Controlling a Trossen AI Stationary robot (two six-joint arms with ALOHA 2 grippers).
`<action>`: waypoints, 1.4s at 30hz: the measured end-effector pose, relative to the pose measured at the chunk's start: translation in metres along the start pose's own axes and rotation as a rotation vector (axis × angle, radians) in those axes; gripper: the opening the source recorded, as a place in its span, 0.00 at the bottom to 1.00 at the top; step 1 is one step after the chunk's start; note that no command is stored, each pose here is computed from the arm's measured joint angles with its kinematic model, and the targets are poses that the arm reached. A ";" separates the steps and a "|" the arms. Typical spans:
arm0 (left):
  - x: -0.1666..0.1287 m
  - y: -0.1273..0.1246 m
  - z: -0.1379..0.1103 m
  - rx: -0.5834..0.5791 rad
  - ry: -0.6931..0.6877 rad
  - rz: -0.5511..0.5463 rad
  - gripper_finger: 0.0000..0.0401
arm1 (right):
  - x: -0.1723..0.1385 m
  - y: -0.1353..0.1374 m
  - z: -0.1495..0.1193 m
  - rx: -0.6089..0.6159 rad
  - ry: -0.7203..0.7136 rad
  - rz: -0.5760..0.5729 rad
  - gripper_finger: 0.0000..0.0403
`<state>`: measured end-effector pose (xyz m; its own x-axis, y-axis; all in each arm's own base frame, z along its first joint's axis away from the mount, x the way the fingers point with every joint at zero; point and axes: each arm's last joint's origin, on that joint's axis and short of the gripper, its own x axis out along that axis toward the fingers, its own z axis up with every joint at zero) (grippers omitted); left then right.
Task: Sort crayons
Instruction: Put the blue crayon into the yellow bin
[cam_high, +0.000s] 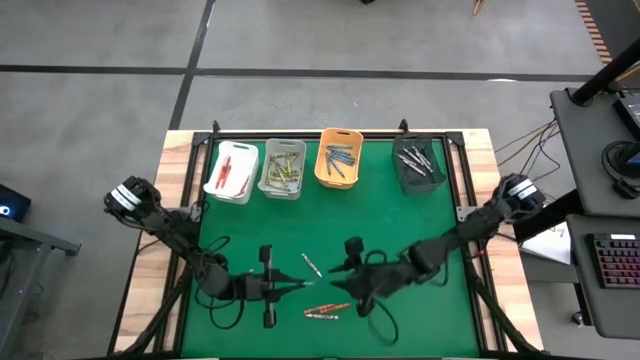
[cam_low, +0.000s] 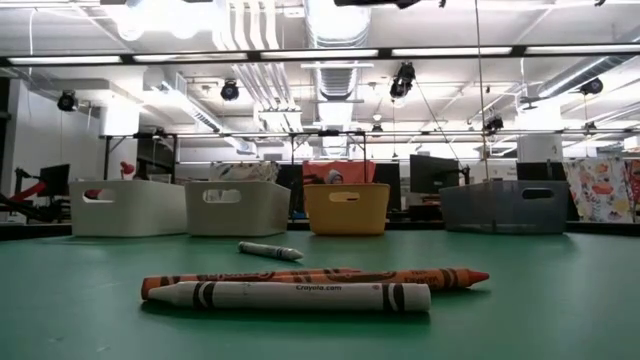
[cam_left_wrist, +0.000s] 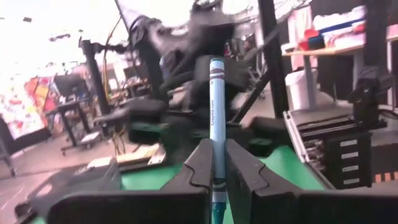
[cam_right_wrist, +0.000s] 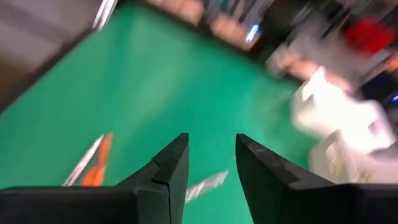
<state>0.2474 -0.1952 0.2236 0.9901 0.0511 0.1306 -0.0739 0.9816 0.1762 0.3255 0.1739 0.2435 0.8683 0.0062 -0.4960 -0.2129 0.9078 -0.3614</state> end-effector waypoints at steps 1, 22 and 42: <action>0.000 0.000 0.001 0.006 -0.009 -0.004 0.00 | 0.001 -0.005 -0.003 0.012 -0.068 -0.026 0.31; 0.000 0.025 0.019 0.242 0.055 0.254 0.00 | 0.015 -0.079 -0.007 0.191 -0.833 -0.026 0.31; 0.005 0.033 0.018 0.199 0.078 0.322 0.10 | 0.021 -0.098 0.010 0.198 -0.766 -0.056 0.05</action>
<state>0.2476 -0.1656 0.2475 0.9181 0.3720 0.1368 -0.3963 0.8587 0.3250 0.3695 0.0893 0.2764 0.9574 0.1796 0.2259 -0.1382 0.9725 -0.1874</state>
